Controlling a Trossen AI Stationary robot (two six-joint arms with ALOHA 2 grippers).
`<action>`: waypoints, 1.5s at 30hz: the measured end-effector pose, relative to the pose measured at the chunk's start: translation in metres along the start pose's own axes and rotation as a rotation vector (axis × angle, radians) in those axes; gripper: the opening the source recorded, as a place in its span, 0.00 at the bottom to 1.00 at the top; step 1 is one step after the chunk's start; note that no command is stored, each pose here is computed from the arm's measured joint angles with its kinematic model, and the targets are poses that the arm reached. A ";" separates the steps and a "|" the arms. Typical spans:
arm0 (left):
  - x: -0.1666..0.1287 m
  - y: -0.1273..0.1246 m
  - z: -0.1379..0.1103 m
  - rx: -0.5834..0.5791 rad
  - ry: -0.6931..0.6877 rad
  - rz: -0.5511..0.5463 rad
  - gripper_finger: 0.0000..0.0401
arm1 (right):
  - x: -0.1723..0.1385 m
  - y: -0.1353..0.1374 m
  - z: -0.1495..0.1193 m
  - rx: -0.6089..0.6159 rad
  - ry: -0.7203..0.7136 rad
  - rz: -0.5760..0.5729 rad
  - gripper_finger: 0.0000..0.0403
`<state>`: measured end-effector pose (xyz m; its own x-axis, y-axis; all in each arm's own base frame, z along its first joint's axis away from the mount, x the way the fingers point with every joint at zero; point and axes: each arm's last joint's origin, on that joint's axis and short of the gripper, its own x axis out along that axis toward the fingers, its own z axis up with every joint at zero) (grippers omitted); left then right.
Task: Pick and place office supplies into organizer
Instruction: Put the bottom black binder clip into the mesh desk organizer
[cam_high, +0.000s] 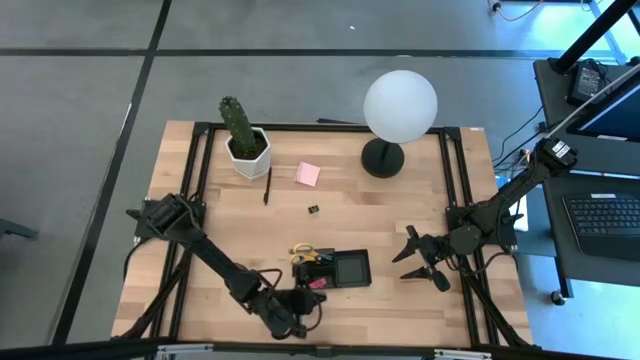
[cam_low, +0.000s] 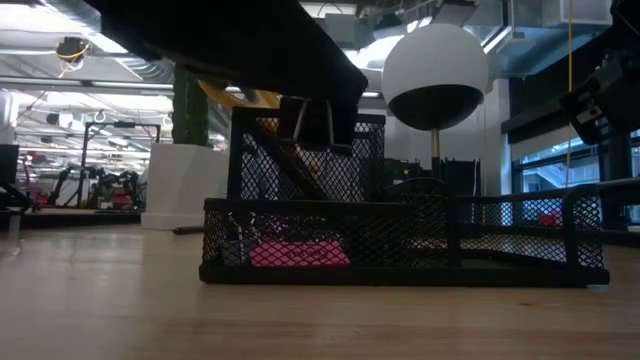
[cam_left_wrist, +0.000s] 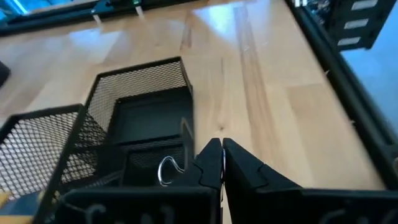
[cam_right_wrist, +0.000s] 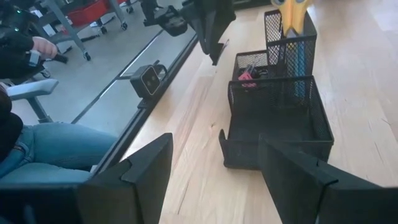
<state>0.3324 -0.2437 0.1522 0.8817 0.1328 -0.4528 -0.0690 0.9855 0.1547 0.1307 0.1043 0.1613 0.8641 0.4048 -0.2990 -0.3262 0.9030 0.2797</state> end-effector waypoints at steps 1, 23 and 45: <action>0.001 0.000 -0.001 0.021 0.002 0.001 0.01 | 0.000 0.000 0.000 -0.001 0.003 -0.001 0.59; 0.001 0.000 -0.009 0.629 0.049 0.058 0.01 | 0.000 -0.001 -0.001 -0.003 0.013 -0.005 0.59; 0.007 0.011 -0.015 0.684 0.136 0.056 0.01 | 0.000 0.000 -0.001 0.000 0.012 -0.005 0.59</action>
<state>0.3306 -0.2305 0.1375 0.8162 0.2370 -0.5269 0.2365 0.6950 0.6790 0.1304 0.1040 0.1601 0.8610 0.4020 -0.3116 -0.3219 0.9050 0.2783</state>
